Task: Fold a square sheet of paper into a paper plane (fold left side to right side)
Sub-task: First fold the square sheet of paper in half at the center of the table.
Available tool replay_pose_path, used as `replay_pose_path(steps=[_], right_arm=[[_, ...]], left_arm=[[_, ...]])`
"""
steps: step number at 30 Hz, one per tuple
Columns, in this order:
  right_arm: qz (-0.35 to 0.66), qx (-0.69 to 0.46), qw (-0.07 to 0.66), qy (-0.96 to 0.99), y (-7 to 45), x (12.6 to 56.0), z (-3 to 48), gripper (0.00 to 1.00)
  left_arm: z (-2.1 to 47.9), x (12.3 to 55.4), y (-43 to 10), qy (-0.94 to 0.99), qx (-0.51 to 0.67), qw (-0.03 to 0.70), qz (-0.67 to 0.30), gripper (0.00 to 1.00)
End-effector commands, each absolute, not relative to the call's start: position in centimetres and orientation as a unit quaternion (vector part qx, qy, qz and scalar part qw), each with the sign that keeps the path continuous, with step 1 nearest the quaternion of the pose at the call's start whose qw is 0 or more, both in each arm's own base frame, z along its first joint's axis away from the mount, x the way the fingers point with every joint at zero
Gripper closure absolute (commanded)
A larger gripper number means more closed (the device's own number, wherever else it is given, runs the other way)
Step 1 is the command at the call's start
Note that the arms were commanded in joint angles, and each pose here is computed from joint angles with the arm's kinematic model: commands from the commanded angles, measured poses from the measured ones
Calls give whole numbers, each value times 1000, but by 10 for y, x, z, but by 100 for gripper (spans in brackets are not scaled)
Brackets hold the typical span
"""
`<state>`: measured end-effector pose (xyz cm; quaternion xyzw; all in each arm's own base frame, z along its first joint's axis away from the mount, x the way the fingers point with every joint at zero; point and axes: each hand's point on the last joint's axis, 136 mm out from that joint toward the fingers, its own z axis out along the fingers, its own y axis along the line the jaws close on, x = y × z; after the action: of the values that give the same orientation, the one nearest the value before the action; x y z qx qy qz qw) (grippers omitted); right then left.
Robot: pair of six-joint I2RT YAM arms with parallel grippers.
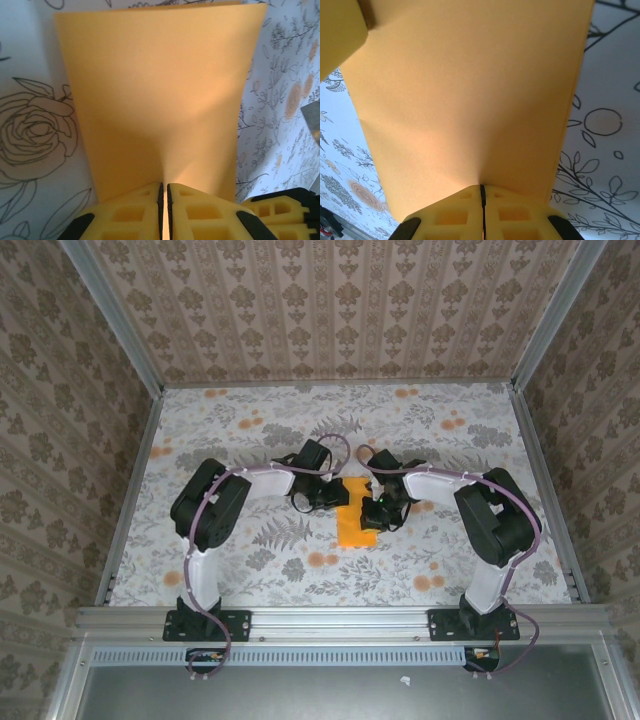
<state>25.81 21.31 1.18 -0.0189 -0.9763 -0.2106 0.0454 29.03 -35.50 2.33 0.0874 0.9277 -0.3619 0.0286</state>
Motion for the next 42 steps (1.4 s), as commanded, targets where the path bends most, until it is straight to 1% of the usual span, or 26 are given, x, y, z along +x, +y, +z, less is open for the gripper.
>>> replay_pose_path(steps=[1, 7, 19, 24, 35, 38, 42], right_arm=[[-116, -24, 78, -990, 179, 241, -15, 93], [-102, -18, 87, -991, 173, 237, -18, 93], [-94, -10, 93, -991, 169, 233, -21, 93], [-93, -9, 95, -991, 169, 231, -21, 93], [-101, -10, 90, -991, 172, 235, -21, 93], [-113, -12, 83, -990, 177, 238, -18, 93], [-153, -14, 62, -986, 191, 248, -10, 92]], left_arm=[[20, 298, -352, 932, 98, 34, -347, 87], [16, 311, -344, 938, 83, 47, -334, 87], [23, 361, -341, 936, 64, 81, -338, 87], [23, 374, -344, 935, 65, 85, -338, 87], [37, 382, -325, 936, 67, 111, -326, 87], [48, 387, -318, 935, 70, 129, -324, 87], [70, 387, -312, 929, 79, 154, -327, 87]])
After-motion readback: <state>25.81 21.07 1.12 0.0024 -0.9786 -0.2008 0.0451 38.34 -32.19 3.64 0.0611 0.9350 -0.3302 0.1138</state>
